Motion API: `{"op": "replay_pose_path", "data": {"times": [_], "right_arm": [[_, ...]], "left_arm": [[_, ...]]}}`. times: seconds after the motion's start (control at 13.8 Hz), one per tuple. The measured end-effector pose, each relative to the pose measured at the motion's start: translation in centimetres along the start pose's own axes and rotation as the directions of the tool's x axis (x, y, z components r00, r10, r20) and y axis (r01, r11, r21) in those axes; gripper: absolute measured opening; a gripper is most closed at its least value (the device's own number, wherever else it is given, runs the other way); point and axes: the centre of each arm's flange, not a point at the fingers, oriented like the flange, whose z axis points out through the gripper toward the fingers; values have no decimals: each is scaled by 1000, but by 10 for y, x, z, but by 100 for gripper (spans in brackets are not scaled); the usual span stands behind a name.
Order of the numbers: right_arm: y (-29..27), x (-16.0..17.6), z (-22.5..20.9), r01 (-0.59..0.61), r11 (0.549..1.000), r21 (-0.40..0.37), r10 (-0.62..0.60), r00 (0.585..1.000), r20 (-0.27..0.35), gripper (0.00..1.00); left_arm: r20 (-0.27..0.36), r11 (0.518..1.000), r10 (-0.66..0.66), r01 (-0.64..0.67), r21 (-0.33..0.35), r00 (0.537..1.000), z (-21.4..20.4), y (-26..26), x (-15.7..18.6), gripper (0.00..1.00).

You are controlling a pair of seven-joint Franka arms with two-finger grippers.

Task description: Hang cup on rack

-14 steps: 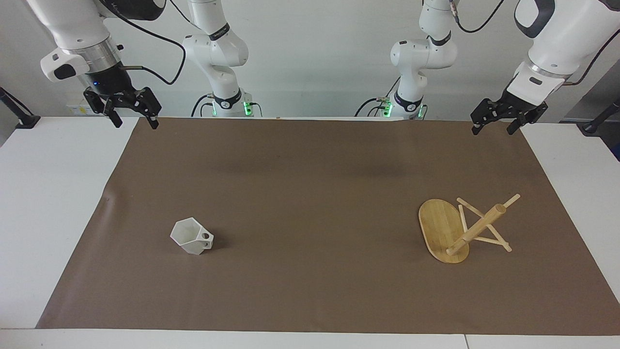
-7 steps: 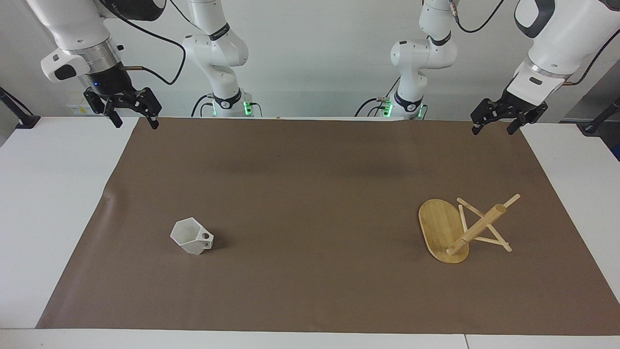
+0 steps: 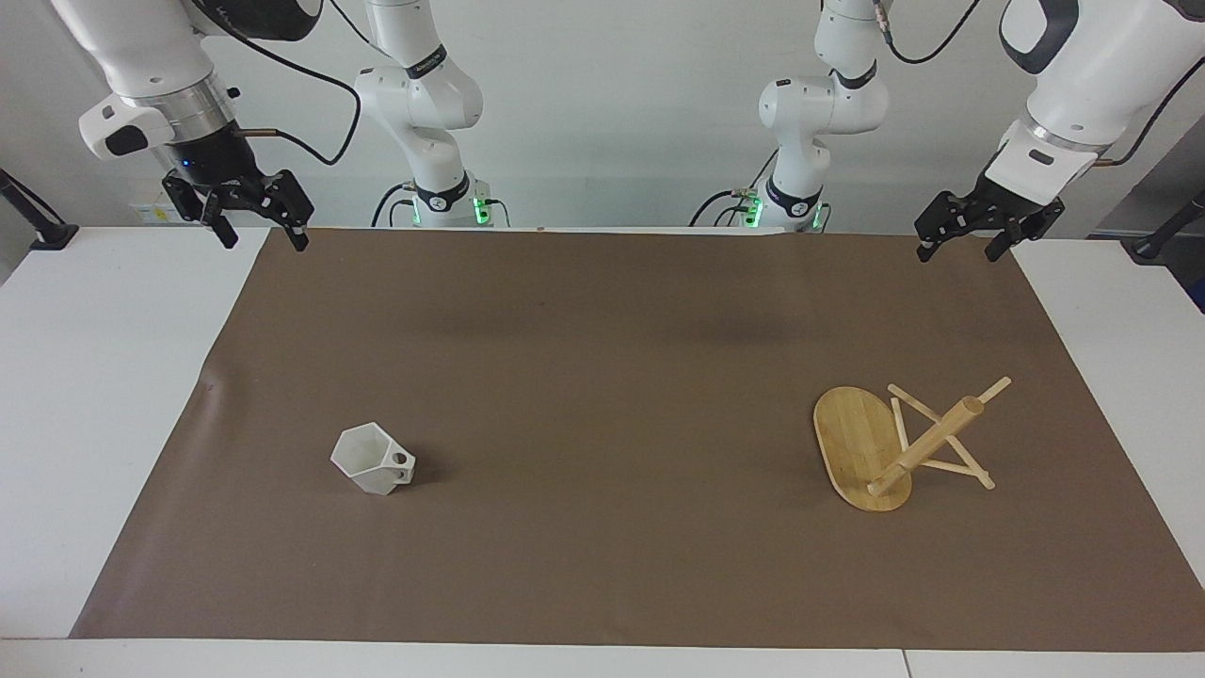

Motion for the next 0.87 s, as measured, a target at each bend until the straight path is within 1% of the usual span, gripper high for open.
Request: {"op": "replay_pose_path", "data": {"times": [0.73, 0.87], "right_arm": [[0, 0, 2, 0, 1000, 0, 0, 1000, 3, 100], [0, 2, 4, -1, 1000, -1, 0, 1000, -16, 100]], "left_arm": [[0, 1000, 0, 0, 0, 1000, 0, 0, 0, 100], [0, 1000, 0, 0, 0, 1000, 0, 0, 0, 100]]}}
